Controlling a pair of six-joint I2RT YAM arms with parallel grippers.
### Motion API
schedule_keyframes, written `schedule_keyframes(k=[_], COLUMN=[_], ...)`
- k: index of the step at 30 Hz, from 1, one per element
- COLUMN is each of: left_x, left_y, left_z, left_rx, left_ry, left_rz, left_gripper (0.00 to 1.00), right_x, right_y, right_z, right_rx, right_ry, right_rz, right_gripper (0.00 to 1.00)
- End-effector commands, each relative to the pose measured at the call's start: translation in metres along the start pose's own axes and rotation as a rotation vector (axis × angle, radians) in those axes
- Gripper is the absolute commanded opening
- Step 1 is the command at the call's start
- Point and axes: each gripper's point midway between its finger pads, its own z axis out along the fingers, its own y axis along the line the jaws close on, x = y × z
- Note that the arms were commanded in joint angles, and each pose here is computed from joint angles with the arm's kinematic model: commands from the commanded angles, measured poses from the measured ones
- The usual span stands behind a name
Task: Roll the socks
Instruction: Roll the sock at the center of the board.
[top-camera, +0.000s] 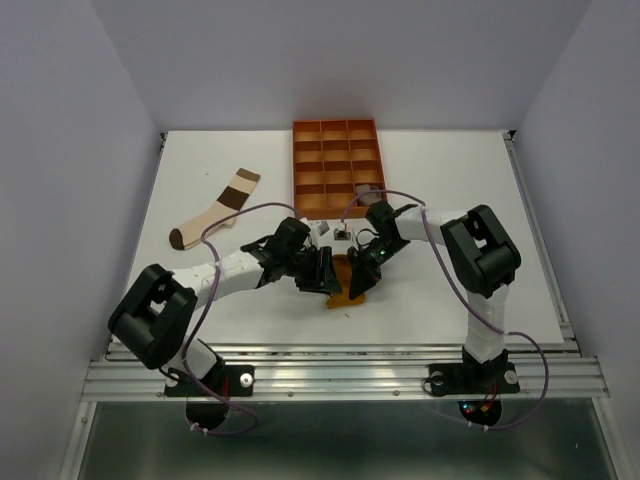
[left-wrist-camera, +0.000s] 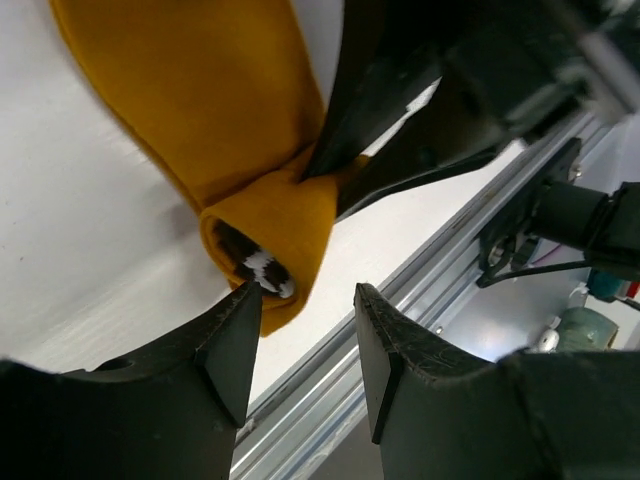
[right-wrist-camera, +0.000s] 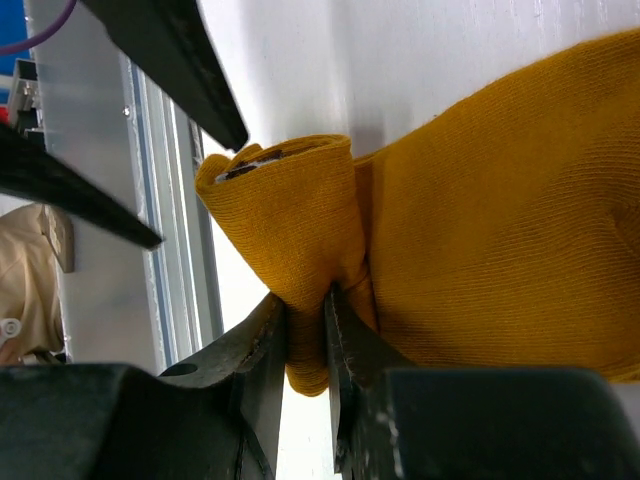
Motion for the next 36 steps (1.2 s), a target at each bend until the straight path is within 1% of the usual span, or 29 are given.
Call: schedule_keyframes(k=[1, 3, 7, 8, 9, 11, 14, 18, 20, 21, 22, 23, 24, 27, 28, 29, 32, 36], left_x=[-0.009, -0.008, -0.007, -0.008, -0.008, -0.008, -0.001, 0.001, 0.004, 0.006, 0.002, 0.003, 0.010, 0.021, 0.023, 0.023, 0.021, 0.022], left_y=[-0.012, -0.009, 0.003, 0.006, 0.007, 0.007, 0.007, 0.004, 0.005, 0.008, 0.009, 0.014, 0.016, 0.026, 0.026, 0.029, 0.037, 0.040], left_z=[0.001, 0.004, 0.013, 0.014, 0.016, 0.020, 0.021, 0.018, 0.022, 0.023, 0.028, 0.031, 0.032, 0.038, 0.039, 0.040, 0.038, 0.040], left_rx=[0.025, 0.002, -0.046, -0.061, -0.064, -0.059, -0.046, -0.029, -0.029, -0.045, -0.067, -0.103, -0.124, -0.167, -0.173, -0.188, -0.261, -0.281], left_ry=[0.002, 0.009, 0.028, 0.025, 0.026, 0.042, 0.069, 0.062, 0.074, 0.087, 0.096, 0.109, 0.143, 0.171, 0.176, 0.175, 0.166, 0.173], left_rz=[0.072, 0.071, 0.051, 0.046, 0.045, 0.040, 0.032, 0.011, -0.018, -0.047, -0.072, -0.102, -0.129, -0.171, -0.195, -0.202, -0.234, -0.259], left_gripper=[0.53, 0.52, 0.46, 0.42, 0.40, 0.33, 0.31, 0.30, 0.26, 0.16, 0.10, 0.02, 0.00, 0.00, 0.00, 0.00, 0.00, 0.00], right_x=[0.037, 0.035, 0.035, 0.035, 0.036, 0.035, 0.034, 0.033, 0.031, 0.030, 0.029, 0.028, 0.024, 0.017, 0.015, 0.013, 0.000, -0.016], right_y=[-0.028, -0.027, -0.026, -0.025, -0.024, -0.024, -0.028, -0.029, -0.029, -0.029, -0.030, -0.032, -0.034, -0.032, -0.032, -0.030, -0.027, -0.020], right_z=[0.006, 0.005, 0.004, 0.005, 0.004, 0.004, 0.004, 0.004, 0.003, 0.002, 0.001, 0.001, -0.002, -0.006, -0.008, -0.009, -0.017, -0.025], right_rx=[0.137, 0.137, 0.133, 0.128, 0.125, 0.130, 0.145, 0.151, 0.152, 0.155, 0.162, 0.173, 0.196, 0.211, 0.213, 0.216, 0.240, 0.251], right_ry=[0.146, 0.142, 0.142, 0.141, 0.142, 0.141, 0.140, 0.139, 0.135, 0.133, 0.133, 0.131, 0.127, 0.116, 0.113, 0.109, 0.090, 0.059], right_rz=[-0.006, -0.012, -0.021, -0.020, -0.023, -0.025, -0.029, -0.032, -0.044, -0.052, -0.054, -0.053, -0.062, -0.101, -0.117, -0.131, -0.178, -0.235], right_gripper=[0.01, 0.01, 0.01, 0.01, 0.01, 0.01, 0.01, 0.01, 0.01, 0.09, 0.14, 0.17, 0.21, 0.31, 0.39, 0.43, 0.52, 0.62])
